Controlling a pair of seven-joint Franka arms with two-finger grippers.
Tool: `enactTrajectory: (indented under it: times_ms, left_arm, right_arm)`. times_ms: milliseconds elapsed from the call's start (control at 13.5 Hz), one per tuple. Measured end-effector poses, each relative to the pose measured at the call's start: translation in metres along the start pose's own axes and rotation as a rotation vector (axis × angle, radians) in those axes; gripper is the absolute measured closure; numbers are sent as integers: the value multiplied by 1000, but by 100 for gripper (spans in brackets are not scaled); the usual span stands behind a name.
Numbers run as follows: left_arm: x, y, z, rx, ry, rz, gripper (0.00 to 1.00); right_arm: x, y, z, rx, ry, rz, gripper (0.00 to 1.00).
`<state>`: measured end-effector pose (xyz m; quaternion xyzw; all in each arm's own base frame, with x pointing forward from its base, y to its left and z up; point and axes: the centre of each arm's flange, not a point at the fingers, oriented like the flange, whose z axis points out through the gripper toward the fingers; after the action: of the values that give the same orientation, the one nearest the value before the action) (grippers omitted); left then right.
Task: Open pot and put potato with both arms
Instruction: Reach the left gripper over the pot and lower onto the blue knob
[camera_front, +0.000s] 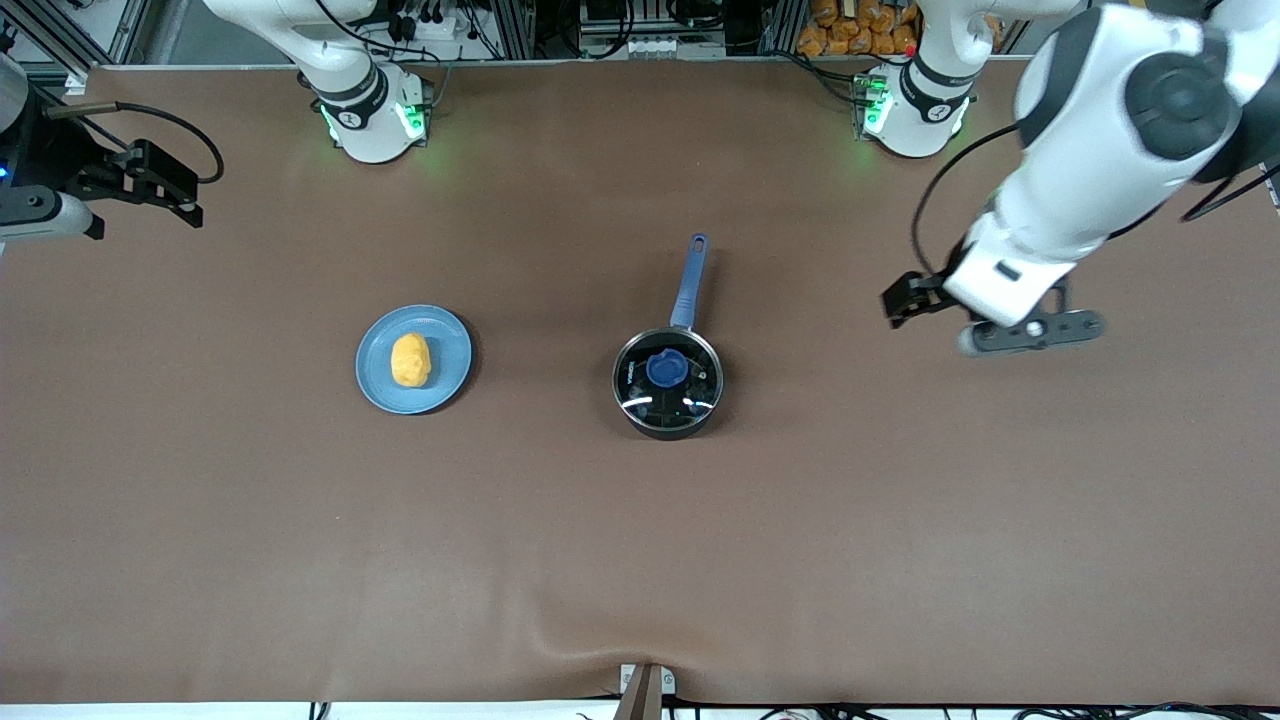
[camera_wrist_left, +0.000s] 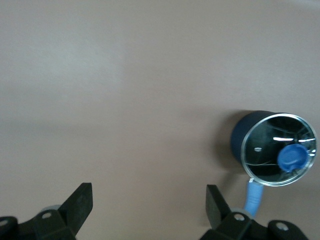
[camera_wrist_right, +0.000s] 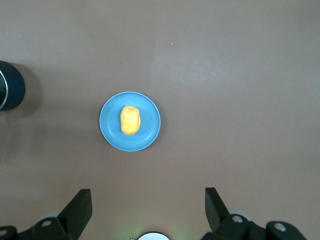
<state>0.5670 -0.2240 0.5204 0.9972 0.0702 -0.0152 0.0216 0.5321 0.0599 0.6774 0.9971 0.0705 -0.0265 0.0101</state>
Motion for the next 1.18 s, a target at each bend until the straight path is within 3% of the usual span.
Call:
enactTrajectory:
  times_ms: [591, 1183]
  left_arm:
    - [-25, 122, 110, 0, -55, -77, 0]
    - [-55, 217, 171, 12, -30, -134, 0]
  right_arm:
    - [0, 0, 0, 0, 0, 0, 0]
    - [0, 0, 0, 0, 0, 1, 0]
